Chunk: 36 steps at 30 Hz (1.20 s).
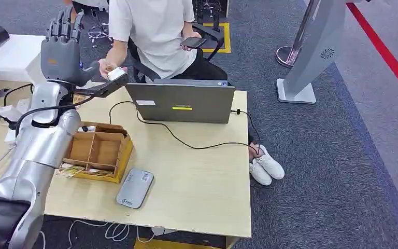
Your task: Pass the card to the sensor for recognition and then transmit it.
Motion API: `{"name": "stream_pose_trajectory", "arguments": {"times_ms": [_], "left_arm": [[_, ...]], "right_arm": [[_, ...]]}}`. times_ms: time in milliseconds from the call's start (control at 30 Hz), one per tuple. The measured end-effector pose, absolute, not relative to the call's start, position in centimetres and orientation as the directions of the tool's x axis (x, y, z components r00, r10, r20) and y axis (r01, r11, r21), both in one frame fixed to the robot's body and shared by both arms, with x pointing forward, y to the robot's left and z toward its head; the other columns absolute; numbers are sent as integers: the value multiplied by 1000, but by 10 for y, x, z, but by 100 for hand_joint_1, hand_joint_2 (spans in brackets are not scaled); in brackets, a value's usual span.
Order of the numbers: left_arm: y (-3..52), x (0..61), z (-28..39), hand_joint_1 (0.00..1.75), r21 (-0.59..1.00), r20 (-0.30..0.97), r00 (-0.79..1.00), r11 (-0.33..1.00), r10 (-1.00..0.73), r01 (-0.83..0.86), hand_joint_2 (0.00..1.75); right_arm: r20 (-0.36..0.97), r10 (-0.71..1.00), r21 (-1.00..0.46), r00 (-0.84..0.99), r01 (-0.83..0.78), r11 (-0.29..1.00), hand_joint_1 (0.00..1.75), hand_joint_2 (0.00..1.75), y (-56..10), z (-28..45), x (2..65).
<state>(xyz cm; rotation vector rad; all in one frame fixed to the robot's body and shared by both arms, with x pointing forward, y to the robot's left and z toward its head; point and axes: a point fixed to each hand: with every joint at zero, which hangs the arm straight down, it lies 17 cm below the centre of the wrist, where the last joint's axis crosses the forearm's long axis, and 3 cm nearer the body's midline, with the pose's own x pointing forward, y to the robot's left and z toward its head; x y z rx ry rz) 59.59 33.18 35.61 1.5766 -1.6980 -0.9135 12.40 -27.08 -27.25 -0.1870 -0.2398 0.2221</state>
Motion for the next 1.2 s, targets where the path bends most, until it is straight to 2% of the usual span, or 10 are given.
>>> {"name": "stream_pose_trajectory", "arguments": {"times_ms": [300, 600, 767, 967, 1200], "left_arm": [[316, 546, 308, 0, 887, -18, -155, 55, -988, -459, 175], [291, 413, 202, 0, 938, -165, -303, -54, -939, -343, 175], [300, 359, 143, 0, 981, -160, -339, -111, -927, -161, 175], [324, 328, 96, 0, 991, -113, -318, -130, -941, 31, 175], [341, 329, 84, 0, 988, -105, -282, -133, -954, 81, 175]], "right_arm": [[217, 172, -204, 961, -128, 971, 0, 175, -275, -275, 109], [204, 54, -201, 978, -13, 980, 0, 175, -283, -279, 89], [197, 18, -203, 980, 23, 979, 0, 175, -286, -279, 85], [189, 15, -206, 982, 25, 978, 0, 175, -287, -279, 82], [189, 23, -206, 982, 17, 978, 0, 175, -287, -279, 83]]}}
